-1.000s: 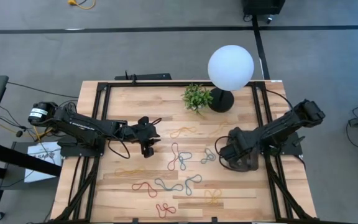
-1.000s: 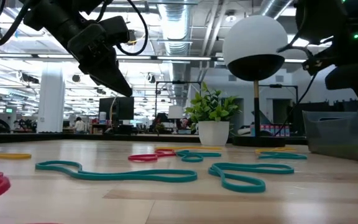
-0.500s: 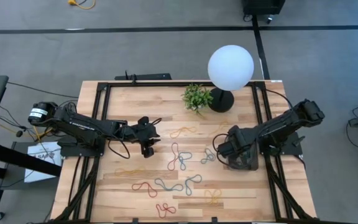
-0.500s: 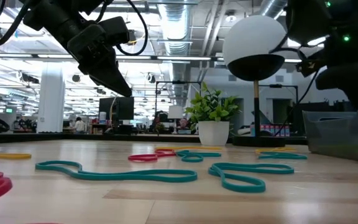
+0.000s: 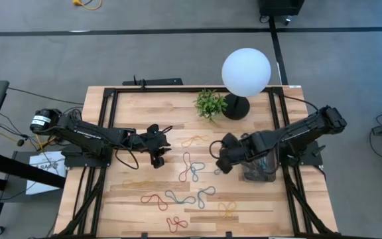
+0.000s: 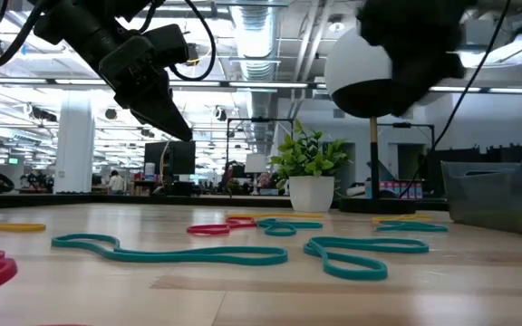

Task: Pick and place items into bin
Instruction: Put the blue rubber band into the black transparent bin

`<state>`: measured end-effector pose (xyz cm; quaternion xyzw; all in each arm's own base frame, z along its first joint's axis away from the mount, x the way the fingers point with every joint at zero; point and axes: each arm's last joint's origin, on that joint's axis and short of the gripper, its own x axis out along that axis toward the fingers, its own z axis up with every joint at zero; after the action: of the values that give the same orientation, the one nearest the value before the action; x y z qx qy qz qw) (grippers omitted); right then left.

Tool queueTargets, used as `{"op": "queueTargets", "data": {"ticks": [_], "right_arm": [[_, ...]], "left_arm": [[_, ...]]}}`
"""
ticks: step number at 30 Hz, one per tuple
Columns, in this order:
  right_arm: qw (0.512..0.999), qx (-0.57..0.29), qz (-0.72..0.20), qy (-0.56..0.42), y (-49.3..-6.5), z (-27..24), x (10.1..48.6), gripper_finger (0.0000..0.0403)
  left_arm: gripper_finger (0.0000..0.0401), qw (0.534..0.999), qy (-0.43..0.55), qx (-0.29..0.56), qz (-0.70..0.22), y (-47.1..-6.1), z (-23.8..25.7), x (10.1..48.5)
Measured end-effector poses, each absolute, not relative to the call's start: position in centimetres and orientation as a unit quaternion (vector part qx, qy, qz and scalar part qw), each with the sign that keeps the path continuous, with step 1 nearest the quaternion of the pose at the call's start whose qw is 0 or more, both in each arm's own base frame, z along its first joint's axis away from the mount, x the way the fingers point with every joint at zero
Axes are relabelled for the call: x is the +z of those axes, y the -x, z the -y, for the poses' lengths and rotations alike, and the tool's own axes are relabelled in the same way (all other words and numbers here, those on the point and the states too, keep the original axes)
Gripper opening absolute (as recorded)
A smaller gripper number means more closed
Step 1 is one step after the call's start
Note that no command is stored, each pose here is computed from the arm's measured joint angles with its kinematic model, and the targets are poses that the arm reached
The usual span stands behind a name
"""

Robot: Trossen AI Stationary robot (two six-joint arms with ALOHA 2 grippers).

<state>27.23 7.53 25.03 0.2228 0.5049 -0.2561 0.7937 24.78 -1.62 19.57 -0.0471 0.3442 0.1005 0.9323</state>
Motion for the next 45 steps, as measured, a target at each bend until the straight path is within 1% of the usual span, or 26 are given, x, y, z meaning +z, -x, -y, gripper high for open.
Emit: {"op": "queueTargets", "data": {"ticks": [2,4,7,11,15,17,21,32,34,38,39,42,45], "right_arm": [[0.807,-0.217,-0.494,-0.238,-28.0,-7.9,24.9,0.007],[0.806,-0.197,-0.502,-0.244,-28.6,-8.2,24.3,0.007],[0.787,-0.199,-0.532,-0.24,-29.0,-8.5,22.8,0.007],[0.76,-0.211,-0.573,-0.224,-30.1,-9.1,19.7,0.007],[0.721,-0.236,-0.608,-0.235,-30.8,-9.2,16.8,0.007],[0.703,-0.232,-0.627,-0.241,-30.9,-9.2,15.9,0.007],[0.688,-0.241,-0.641,-0.239,-31.3,-9.0,14.6,0.007],[0.683,-0.258,-0.638,-0.244,-31.7,-7.7,14.2,0.0066],[0.684,-0.259,-0.636,-0.246,-31.7,-7.6,14.2,0.0055],[0.684,-0.255,-0.638,-0.245,-31.7,-7.6,14.2,0.0011],[0.685,-0.249,-0.641,-0.243,-31.7,-7.6,14.2,0.0006],[0.681,-0.231,-0.648,-0.251,-31.8,-7.8,14.7,0.0009],[0.683,-0.218,-0.653,-0.244,-32.3,-8.0,15.8,0.0002]], "left_arm": [[0.0076,0.932,0.047,0.101,-0.344,-24.8,1.6,19.6],[0.0076,0.932,0.049,0.101,-0.344,-24.8,1.6,19.6],[0.0076,0.932,0.05,0.101,-0.344,-24.8,1.6,19.6],[0.0076,0.932,0.05,0.101,-0.344,-24.8,1.6,19.6],[0.0076,0.932,0.05,0.101,-0.344,-24.8,1.6,19.6],[0.0076,0.932,0.051,0.101,-0.344,-24.8,1.6,19.6],[0.0076,0.932,0.051,0.101,-0.344,-24.8,1.6,19.6],[0.0076,0.932,0.051,0.101,-0.343,-24.8,1.6,19.6],[0.0076,0.932,0.051,0.101,-0.344,-24.8,1.6,19.6],[0.0076,0.932,0.051,0.101,-0.344,-24.8,1.6,19.6],[0.0076,0.932,0.051,0.101,-0.344,-24.8,1.6,19.6],[0.0076,0.932,0.051,0.101,-0.344,-24.8,1.6,19.6],[0.0076,0.932,0.051,0.101,-0.344,-24.8,1.6,19.6]]}}
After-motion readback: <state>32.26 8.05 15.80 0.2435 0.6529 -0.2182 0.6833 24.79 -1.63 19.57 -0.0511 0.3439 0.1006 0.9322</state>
